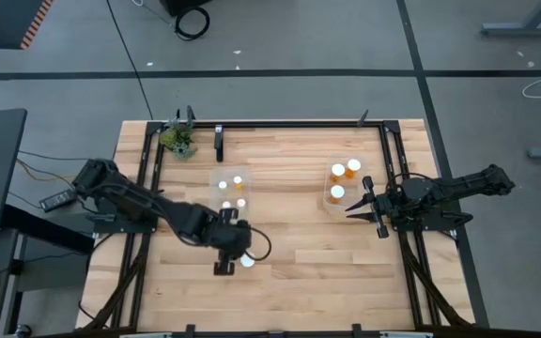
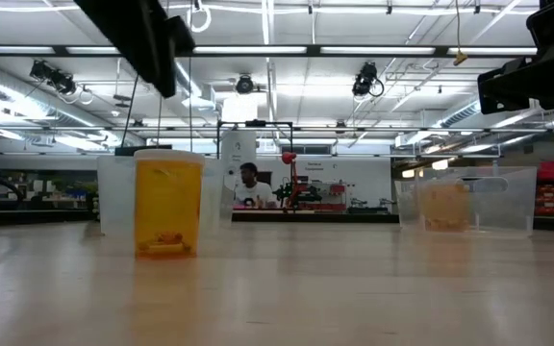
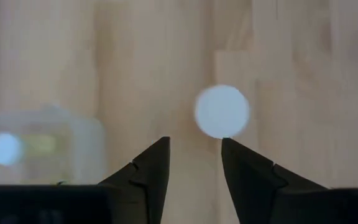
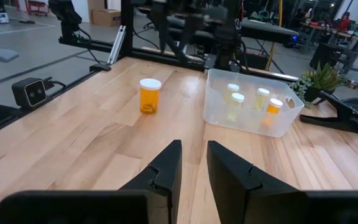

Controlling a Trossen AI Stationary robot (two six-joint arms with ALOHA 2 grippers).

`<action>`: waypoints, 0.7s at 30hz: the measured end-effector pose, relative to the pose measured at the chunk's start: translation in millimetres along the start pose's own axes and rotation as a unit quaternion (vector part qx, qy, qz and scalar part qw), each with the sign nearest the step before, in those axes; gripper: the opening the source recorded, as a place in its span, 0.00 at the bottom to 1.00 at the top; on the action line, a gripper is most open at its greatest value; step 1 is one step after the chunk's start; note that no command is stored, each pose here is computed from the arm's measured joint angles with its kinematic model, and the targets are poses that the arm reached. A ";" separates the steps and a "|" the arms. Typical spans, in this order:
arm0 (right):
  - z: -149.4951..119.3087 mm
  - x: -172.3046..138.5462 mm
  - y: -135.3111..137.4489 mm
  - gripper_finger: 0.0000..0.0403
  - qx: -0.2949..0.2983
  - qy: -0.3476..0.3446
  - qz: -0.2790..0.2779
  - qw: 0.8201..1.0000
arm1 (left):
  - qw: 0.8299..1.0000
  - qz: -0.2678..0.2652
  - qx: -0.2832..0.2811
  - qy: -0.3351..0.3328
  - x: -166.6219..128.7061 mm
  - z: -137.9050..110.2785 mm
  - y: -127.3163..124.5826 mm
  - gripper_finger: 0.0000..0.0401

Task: Pick and place medicine bottles into bin by pill shape (circle, oval)
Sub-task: Put the large orange pill bottle into the right transparent bin

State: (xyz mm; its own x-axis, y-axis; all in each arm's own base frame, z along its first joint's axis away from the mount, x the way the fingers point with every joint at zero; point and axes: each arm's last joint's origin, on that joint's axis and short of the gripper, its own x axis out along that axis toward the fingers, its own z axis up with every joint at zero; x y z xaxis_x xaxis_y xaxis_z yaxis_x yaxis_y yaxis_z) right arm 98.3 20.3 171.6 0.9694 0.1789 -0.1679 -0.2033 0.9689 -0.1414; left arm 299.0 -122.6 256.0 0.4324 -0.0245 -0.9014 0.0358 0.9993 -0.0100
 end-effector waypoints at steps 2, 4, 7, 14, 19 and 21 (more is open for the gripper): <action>0.0 0.0 0.0 0.21 0.000 0.000 0.000 1.000 | 1.000 -0.008 -0.015 0.013 6.6 -3.3 -10.5 0.37; 0.0 0.0 0.0 0.21 0.000 0.000 0.000 1.000 | 0.999 -0.007 -0.018 0.029 16.6 -6.7 -19.6 0.35; 0.0 0.0 0.0 0.21 0.000 0.000 0.000 1.000 | 0.999 -0.003 -0.005 0.054 32.8 -12.0 -30.6 0.33; 0.0 0.0 0.0 0.21 0.000 0.000 0.000 1.000 | 0.995 0.018 -0.004 0.099 58.1 -19.8 -36.1 0.29; 0.0 0.0 0.0 0.21 0.000 0.000 0.000 1.000 | 0.991 0.035 -0.030 0.126 65.2 -34.0 -49.2 0.27; 0.0 0.0 0.0 0.21 0.000 0.000 0.000 1.000 | 0.991 0.039 -0.019 0.128 69.7 -40.3 -55.1 0.26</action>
State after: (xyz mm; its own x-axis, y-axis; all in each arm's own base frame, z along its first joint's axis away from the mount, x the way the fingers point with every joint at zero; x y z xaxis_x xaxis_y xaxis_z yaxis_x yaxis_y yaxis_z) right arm 98.3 20.2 171.6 0.9695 0.1787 -0.1678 -0.2031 0.9689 -0.1414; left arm 290.9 -178.2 176.3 0.1889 0.0557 -0.9804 -0.0241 0.9984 0.0521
